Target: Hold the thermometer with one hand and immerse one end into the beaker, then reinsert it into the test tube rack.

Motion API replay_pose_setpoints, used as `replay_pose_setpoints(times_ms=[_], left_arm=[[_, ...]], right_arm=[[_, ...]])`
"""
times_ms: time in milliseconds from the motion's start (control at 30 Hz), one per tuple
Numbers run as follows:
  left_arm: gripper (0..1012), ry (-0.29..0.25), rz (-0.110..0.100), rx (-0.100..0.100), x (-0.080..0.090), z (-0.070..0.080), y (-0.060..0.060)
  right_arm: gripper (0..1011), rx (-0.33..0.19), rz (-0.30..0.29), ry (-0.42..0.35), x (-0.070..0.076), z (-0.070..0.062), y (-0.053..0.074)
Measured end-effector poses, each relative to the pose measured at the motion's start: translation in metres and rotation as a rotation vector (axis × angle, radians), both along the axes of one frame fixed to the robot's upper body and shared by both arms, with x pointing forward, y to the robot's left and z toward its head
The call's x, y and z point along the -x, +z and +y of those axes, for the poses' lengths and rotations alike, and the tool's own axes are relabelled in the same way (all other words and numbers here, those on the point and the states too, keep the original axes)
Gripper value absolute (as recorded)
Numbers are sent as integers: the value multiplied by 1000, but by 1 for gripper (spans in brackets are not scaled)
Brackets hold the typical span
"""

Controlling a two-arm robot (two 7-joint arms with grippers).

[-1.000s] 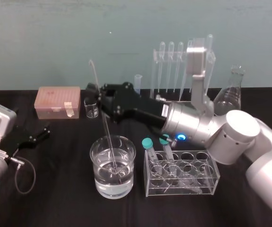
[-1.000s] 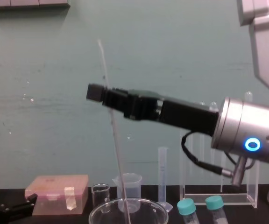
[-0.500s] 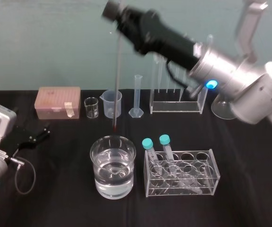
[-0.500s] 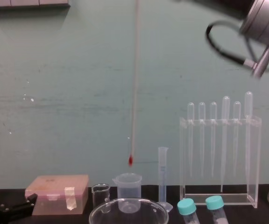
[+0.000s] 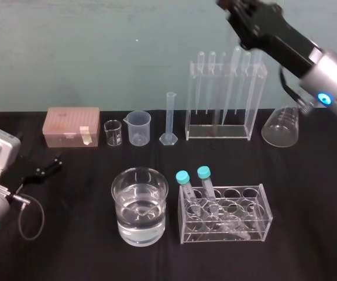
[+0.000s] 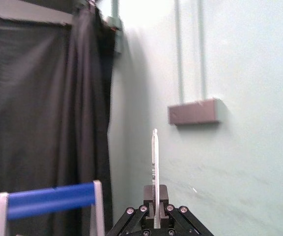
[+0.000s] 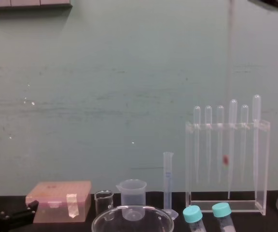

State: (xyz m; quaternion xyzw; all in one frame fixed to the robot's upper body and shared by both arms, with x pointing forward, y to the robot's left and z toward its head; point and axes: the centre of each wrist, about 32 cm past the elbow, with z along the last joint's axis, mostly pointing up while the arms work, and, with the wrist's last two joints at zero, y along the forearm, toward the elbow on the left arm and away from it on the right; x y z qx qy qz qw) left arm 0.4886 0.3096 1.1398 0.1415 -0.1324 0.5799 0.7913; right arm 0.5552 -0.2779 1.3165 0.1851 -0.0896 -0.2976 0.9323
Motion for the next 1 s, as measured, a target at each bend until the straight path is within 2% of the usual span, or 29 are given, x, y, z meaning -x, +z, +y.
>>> replay_pose_setpoints(times_ms=[33,200,467,633,1000], left_arm=[[1008,0,0,0,0,0,0],[1008,0,0,0,0,0,0],[1008,0,0,0,0,0,0],[1008,0,0,0,0,0,0],[1008,0,0,0,0,0,0]], right_arm=[[56,9,19,-19,6,-7,-5],[56,30,62,-47,24,-22,-15],[56,70,112,-59,43,-32,-28],[56,88,132,-65,44,-33,-36],[56,95,155,-48,39,-24,-60]])
